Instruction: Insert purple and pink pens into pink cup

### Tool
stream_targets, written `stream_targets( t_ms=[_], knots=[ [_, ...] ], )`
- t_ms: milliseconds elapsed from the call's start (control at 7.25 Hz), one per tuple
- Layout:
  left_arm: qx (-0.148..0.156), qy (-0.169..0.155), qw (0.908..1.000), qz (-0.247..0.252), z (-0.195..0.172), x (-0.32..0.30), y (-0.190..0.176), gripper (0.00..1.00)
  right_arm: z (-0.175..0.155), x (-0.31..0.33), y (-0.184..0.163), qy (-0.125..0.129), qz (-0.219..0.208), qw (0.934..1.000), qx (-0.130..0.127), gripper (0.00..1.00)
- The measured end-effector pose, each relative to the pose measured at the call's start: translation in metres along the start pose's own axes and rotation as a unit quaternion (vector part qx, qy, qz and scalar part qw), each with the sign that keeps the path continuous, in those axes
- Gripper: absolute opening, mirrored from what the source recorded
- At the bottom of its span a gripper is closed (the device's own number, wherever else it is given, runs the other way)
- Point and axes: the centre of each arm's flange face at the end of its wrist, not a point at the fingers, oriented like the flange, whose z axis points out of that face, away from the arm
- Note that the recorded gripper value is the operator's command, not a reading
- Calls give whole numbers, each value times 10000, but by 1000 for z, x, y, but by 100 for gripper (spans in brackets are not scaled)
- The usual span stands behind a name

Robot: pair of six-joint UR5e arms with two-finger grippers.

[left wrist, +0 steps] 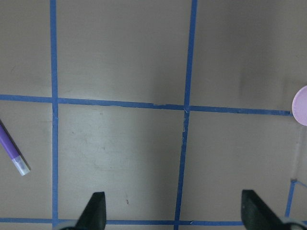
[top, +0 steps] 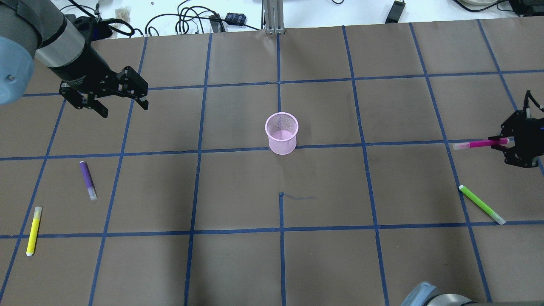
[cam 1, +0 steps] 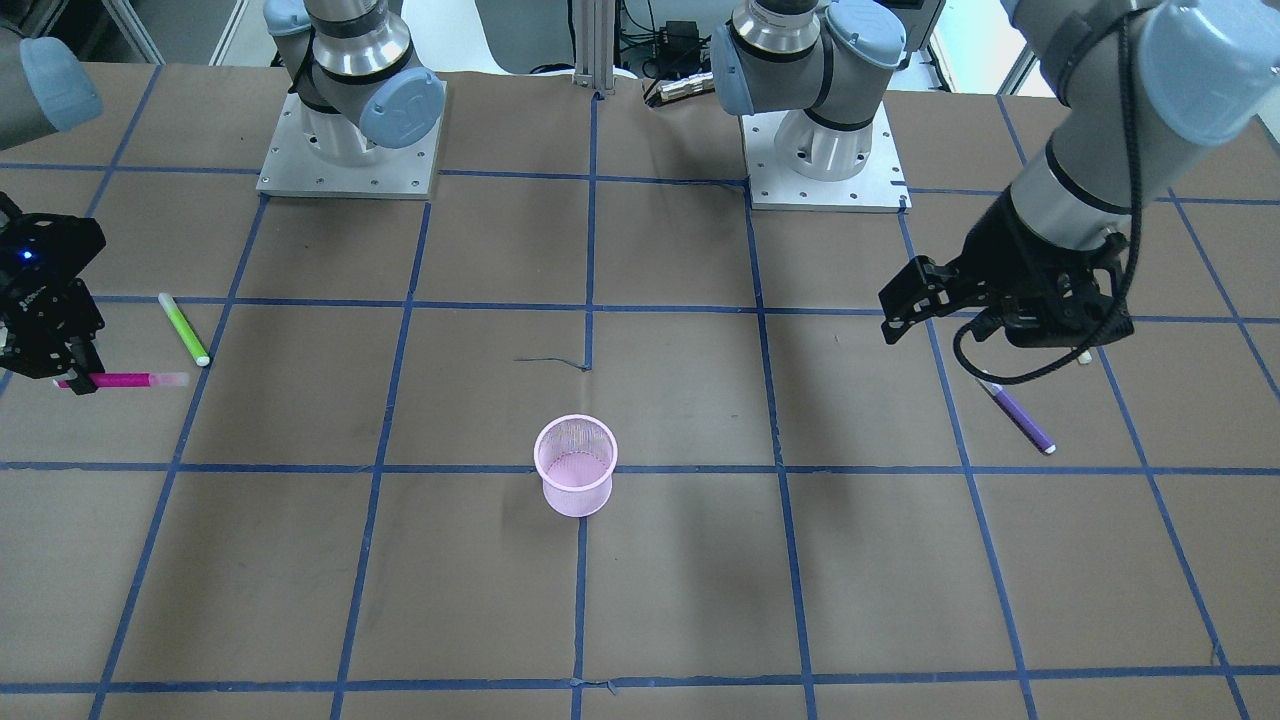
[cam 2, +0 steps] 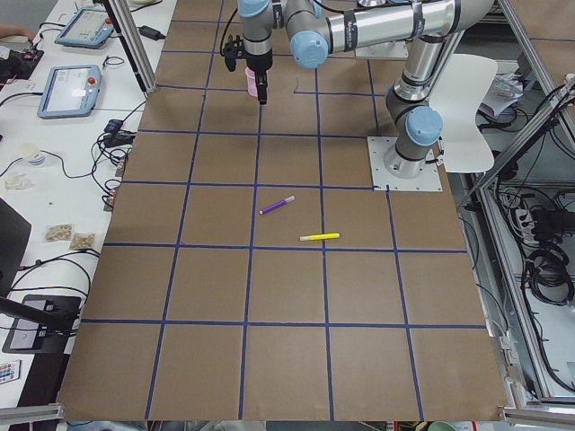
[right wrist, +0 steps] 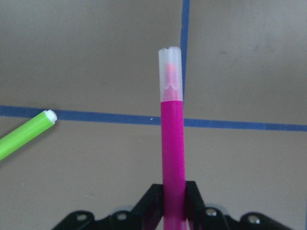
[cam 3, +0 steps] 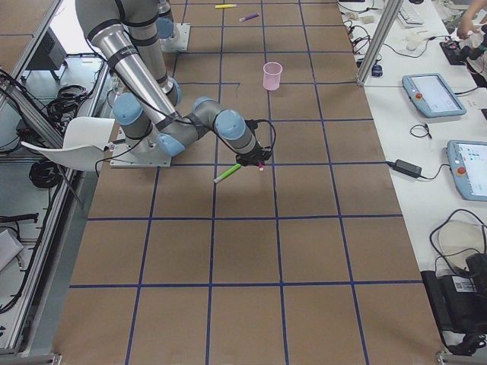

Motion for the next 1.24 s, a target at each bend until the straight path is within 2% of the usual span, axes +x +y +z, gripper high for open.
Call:
stream_targets(
  t_ms=[276, 552, 828, 1103, 1241],
  knots=[
    [-112, 93, 9991, -387, 12, -54, -16, 100, -8, 54, -94, 216, -242, 9991, -257, 5],
    [-185, 114, 9986, -487, 27, -95, -27, 100, -24, 109, -200, 308, -381, 9973, -540, 6],
    [-177, 123, 9975, -679, 59, -136, -41, 100, -36, 154, -296, 271, -105, 9957, -875, 4],
    [-129, 30, 9955, -941, 94, -179, -52, 100, -23, 176, -374, 214, 92, 9895, -1425, 3],
    [-83, -239, 9945, -1016, 109, -197, -55, 100, -6, 173, -412, 197, 129, 9836, -1790, 3]
  ],
)
